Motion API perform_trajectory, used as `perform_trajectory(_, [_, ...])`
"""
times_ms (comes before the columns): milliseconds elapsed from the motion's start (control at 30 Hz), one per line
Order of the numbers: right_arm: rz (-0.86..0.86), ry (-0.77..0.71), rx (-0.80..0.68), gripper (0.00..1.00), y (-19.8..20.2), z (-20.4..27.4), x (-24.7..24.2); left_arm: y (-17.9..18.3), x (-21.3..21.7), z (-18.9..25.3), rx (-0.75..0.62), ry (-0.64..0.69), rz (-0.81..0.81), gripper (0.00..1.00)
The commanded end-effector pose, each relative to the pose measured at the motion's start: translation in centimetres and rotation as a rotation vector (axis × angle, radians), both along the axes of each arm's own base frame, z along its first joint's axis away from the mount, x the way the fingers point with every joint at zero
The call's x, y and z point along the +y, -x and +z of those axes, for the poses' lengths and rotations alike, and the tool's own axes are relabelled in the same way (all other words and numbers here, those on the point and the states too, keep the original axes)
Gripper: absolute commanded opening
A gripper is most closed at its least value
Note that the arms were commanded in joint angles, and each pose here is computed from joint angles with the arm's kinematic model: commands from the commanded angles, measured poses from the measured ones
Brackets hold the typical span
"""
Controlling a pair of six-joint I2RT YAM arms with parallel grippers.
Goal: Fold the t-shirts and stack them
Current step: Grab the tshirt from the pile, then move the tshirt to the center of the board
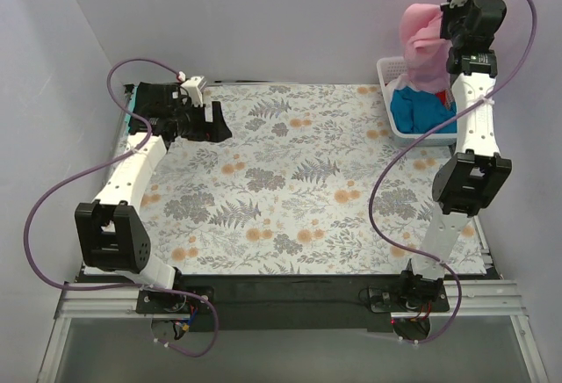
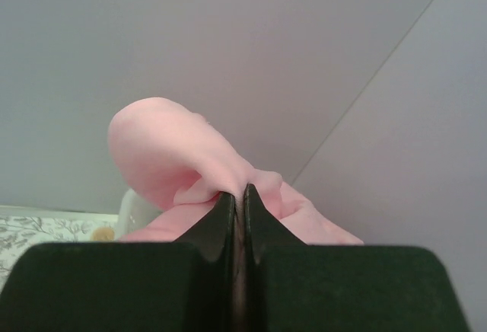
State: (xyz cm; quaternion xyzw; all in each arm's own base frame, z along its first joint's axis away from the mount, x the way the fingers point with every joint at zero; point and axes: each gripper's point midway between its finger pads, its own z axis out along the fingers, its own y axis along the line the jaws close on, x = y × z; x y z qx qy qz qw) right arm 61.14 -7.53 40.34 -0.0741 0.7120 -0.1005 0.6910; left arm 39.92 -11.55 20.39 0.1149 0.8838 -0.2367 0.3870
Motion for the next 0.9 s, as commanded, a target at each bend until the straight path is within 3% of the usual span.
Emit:
perform_trajectory(0, [0.112,0.035,-0.220,0.01,3.3,9.9,2.2,-0.2,0.4,3.4,-0.080,0.072,0.024,0.87])
perform_trajectory(300, [0.548,0.005,-0.340,0.01,13.8,17.6,13.7,-1.0,5.1,6.3,-0.084,0.256,0.120,0.86])
perform_trajectory(467, [0.743,-0.017,-0.385,0.01,19.6,19.7,21.6,-0.4,5.8,7.4,-0.122,0.266,0.122,0.86])
perform_trajectory(633, [0.853,-0.082,-0.381,0.01,23.3,20.3,25.9,0.8,5.6,8.6,-0.160,0.261,0.103,0.86])
perform_trajectory(667, [0.863,-0.093,-0.327,0.14,22.7,18.2,26.4,1.1,5.6,8.6,-0.161,0.258,0.101,0.86])
perform_trajectory(700, [0.867,-0.080,-0.310,0.33,23.0,17.2,26.5,1.3,5.5,8.9,-0.171,0.253,0.090,0.87])
perform_trajectory(733, [0.850,-0.077,-0.275,0.77,22.4,15.6,26.3,1.8,5.5,9.1,-0.179,0.246,0.082,0.88])
perform_trajectory(767, [0.822,-0.079,-0.174,0.92,20.9,11.1,26.2,2.1,5.4,9.0,-0.179,0.241,0.075,0.88])
perform_trajectory(800, [0.735,-0.020,-0.139,0.98,19.3,8.9,25.0,2.3,5.4,9.1,-0.184,0.235,0.069,0.89])
perform_trajectory(867, [0.617,0.006,0.030,0.98,16.9,1.6,22.7,3.2,5.3,8.9,-0.204,0.195,0.032,0.89])
